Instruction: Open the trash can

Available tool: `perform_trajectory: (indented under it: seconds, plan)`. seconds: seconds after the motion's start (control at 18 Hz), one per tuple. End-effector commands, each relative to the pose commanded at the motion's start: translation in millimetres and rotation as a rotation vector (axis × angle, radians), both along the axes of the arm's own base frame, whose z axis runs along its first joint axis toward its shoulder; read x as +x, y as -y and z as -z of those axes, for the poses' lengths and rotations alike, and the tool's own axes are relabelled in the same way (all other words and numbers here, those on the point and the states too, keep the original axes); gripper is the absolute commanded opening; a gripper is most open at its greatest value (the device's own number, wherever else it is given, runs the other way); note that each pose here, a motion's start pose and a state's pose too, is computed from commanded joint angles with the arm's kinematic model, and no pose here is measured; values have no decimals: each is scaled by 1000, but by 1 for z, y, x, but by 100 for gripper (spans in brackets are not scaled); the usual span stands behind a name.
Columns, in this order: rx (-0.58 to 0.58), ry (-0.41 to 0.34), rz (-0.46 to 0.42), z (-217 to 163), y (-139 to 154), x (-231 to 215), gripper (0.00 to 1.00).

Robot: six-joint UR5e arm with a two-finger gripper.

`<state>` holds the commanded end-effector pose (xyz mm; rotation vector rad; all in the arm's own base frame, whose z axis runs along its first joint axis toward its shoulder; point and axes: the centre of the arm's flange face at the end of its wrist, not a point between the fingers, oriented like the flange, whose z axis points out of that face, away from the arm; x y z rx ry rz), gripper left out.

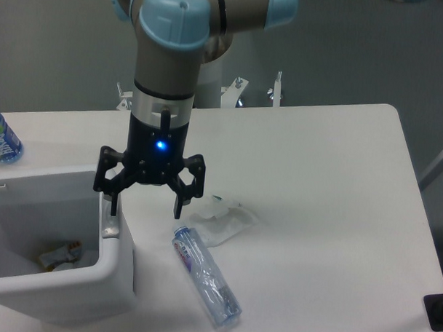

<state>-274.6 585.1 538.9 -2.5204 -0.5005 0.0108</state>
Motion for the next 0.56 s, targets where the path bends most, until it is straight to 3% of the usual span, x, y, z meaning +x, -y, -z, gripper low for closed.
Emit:
perform_trajectory:
  seconds: [0.28,0.56]
  plan:
    - [-58,-165,-67,-24,32,-50,100]
    - [-152,-275,32,-19,59,-87,100]
